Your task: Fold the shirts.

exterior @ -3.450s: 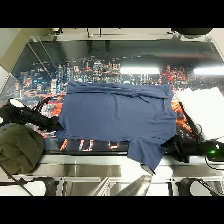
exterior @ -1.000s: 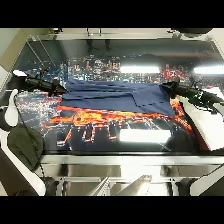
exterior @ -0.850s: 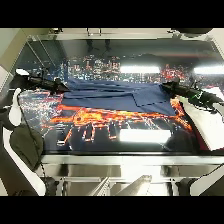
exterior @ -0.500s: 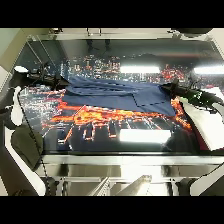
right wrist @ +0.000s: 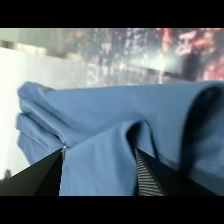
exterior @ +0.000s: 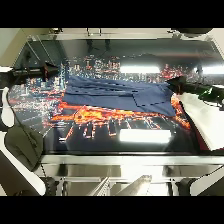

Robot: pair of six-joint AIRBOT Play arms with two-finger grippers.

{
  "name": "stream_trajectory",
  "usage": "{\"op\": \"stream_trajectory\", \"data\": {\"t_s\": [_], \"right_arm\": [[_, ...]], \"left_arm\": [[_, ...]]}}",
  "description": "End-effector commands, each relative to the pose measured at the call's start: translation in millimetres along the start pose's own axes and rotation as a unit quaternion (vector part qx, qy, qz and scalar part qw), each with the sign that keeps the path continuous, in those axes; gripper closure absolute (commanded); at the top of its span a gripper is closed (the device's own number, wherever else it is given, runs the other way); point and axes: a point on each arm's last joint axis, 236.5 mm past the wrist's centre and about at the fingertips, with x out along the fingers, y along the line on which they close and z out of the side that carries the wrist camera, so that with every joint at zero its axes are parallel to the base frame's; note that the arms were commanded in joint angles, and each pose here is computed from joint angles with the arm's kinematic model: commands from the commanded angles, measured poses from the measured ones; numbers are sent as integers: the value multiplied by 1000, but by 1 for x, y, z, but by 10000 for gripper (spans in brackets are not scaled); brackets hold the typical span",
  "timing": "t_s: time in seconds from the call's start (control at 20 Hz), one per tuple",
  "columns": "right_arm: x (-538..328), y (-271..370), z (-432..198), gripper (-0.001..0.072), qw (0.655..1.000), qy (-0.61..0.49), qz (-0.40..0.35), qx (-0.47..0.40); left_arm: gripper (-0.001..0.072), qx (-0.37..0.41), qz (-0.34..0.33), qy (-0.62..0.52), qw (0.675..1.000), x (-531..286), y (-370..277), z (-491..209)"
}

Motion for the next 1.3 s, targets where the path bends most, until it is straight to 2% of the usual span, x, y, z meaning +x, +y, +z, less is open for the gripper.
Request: {"op": "stream_trajectory", "data": {"t_s": [0.0, 0.05, 0.1, 0.2, 0.35, 0.6, 0.65, 0.75, 0.9, 0.95, 1.0, 1.05, 1.1, 1.15, 1.25], "right_arm": [[-23, -23, -14, 53, 996, 65, -65, -12], [-24, -28, -24, 33, 993, 85, -78, -3], [-26, -36, -34, 33, 990, 105, -96, 5], [-35, -53, -51, 34, 980, 142, -137, 22], [-44, -61, -70, 39, 970, 183, -159, 32], [-26, -53, -79, 39, 966, 203, -161, 19], [-15, -48, -81, 54, 965, 207, -163, 8], [10, -41, -83, 158, 964, 207, -168, -15], [41, -27, -90, 158, 962, 212, -167, -44], [47, -23, -91, 236, 962, 213, -166, -49], [51, -20, -92, 504, 962, 213, -162, -51], [50, -19, -91, 633, 962, 213, -162, -51], [50, -17, -90, 634, 963, 211, -163, -46], [49, -14, -88, 695, 963, 210, -163, -42], [44, 2, -85, 697, 963, 215, -155, -47]], "left_arm": [[443, 36, -12, -42, 998, -23, -28, 23], [508, 43, -17, -32, 998, -21, -38, 19], [707, 50, -25, -15, 998, -18, -46, 11], [710, 58, -34, 3, 998, -9, -59, 1], [710, 65, -39, 21, 997, 8, -70, -9], [711, 91, 38, 110, 989, 55, -52, -56], [711, 99, 52, 129, 985, 66, -50, -67], [711, 111, 75, 160, 978, 83, -49, -86], [710, 135, 96, 202, 965, 102, -49, -112], [709, 142, 97, 211, 962, 107, -51, -119], [709, 145, 93, 220, 960, 113, -56, -126], [709, 149, 90, 225, 959, 119, -60, -131], [709, 155, 88, 228, 957, 127, -65, -136], [709, 160, 87, 227, 957, 133, -68, -138], [708, 179, 95, 234, 951, 151, -72, -150]]}}
